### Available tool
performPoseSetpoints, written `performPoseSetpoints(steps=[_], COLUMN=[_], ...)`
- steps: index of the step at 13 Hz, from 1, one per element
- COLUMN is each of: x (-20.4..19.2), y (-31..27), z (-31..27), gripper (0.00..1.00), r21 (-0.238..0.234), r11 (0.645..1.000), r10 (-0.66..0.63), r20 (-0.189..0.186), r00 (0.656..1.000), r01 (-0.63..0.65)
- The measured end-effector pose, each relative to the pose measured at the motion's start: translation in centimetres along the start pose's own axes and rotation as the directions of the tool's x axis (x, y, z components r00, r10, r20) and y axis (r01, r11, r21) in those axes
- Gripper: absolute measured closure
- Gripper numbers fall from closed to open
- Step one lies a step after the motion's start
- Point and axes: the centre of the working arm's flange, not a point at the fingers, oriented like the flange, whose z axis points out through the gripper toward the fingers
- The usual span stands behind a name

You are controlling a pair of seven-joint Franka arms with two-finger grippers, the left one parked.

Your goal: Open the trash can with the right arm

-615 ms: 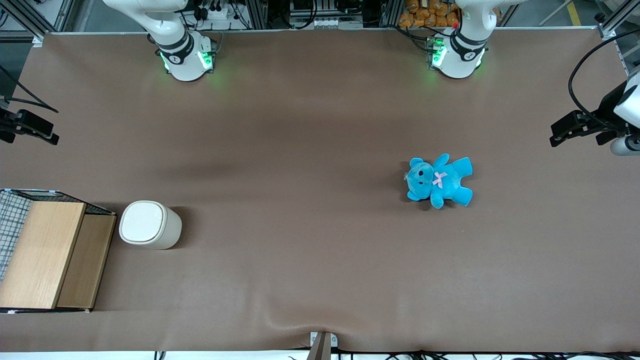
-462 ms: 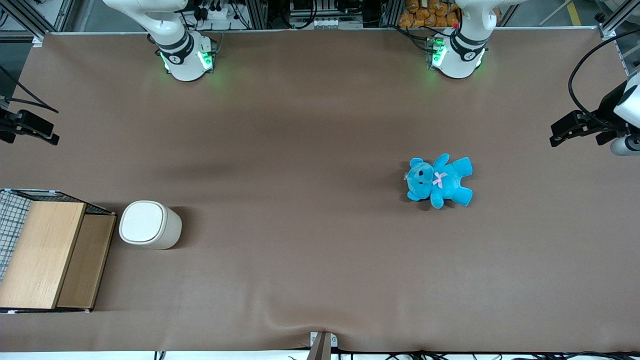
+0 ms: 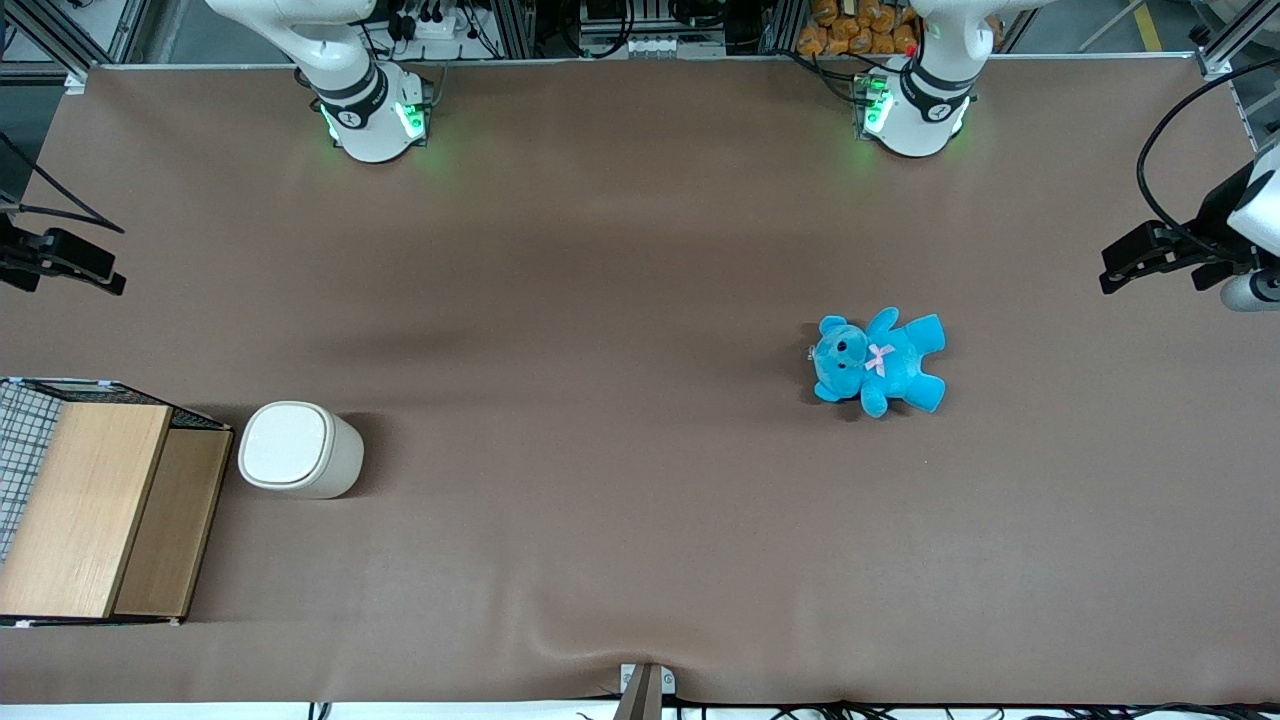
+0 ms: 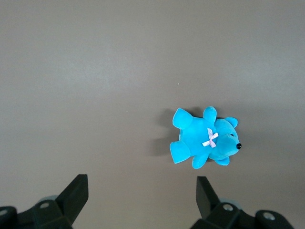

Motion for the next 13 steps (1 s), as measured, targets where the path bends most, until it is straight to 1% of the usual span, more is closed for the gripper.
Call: performPoseSetpoints(steps=[4, 5, 7, 9, 10, 13], x=[0.1, 0.2, 1.0, 2.5, 3.3, 5.4], y=[-0.3, -0.5, -0.8, -0.9, -1.0, -1.6], z=[0.3, 0.4, 1.6, 3.8, 5.0, 9.8], gripper=[0.0, 0.0, 0.0, 0.0, 0.09, 0.46], r21=[0.0, 0.008, 0.027, 0.029, 0.029, 0.025], r11=[1.0, 1.0, 0.999, 0.998, 0.998, 0.998], r10=[0.016, 0.028, 0.046, 0.049, 0.049, 0.047], r20=[0.005, 0.007, 0.026, 0.052, 0.07, 0.135], r00=[1.0, 1.0, 0.999, 0.997, 0.996, 0.99], r01=[-0.016, -0.028, -0.047, -0.051, -0.051, -0.051])
